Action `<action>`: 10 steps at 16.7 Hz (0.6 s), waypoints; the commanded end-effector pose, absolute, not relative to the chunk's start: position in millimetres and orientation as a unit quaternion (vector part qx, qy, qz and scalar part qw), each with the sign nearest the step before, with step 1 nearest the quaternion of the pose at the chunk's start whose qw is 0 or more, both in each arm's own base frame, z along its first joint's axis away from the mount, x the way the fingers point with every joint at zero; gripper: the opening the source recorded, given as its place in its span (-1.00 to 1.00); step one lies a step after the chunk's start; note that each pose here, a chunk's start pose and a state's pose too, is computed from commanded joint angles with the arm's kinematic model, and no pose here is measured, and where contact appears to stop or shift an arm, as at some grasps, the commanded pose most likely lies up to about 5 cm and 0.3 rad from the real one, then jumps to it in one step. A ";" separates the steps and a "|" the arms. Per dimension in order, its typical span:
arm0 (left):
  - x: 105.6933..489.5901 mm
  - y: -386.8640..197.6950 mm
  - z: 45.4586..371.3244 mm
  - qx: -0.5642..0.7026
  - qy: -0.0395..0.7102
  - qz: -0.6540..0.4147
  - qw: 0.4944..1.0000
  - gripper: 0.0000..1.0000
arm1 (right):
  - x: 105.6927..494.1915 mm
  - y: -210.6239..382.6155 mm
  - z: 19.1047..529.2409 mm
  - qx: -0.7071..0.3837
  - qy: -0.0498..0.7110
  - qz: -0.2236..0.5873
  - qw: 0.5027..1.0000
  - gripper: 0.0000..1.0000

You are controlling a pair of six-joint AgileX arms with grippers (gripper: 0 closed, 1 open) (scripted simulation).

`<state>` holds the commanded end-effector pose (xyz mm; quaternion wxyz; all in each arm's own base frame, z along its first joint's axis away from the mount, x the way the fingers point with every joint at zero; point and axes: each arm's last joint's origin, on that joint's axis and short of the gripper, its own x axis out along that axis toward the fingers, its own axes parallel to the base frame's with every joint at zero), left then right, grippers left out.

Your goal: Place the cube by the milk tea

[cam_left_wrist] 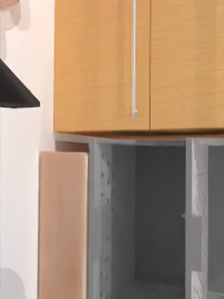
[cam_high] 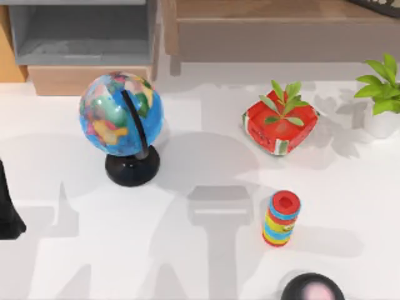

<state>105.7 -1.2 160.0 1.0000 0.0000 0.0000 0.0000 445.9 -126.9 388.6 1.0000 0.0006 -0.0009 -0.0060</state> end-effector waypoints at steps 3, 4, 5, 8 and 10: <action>105.7 -1.2 160.0 0.000 0.000 0.000 1.000 1.00 | 445.3 -126.3 389.7 0.001 -0.003 -0.006 1.000 -1.00; 105.7 -1.2 160.0 0.000 0.000 0.000 1.000 1.00 | 442.2 -125.8 393.9 -0.001 -0.005 -0.007 1.000 -1.00; 105.7 -1.2 160.0 0.000 0.000 0.000 1.000 1.00 | 436.1 -125.4 400.3 -0.005 -0.007 -0.012 1.000 -1.00; 105.7 -1.2 160.0 0.000 0.000 0.000 1.000 1.00 | 403.1 -127.6 418.0 -0.017 0.012 -0.037 0.999 -1.00; 105.7 -1.2 160.0 0.000 0.000 0.000 1.000 1.00 | 375.1 -127.0 420.1 -0.023 0.051 -0.049 0.997 -1.00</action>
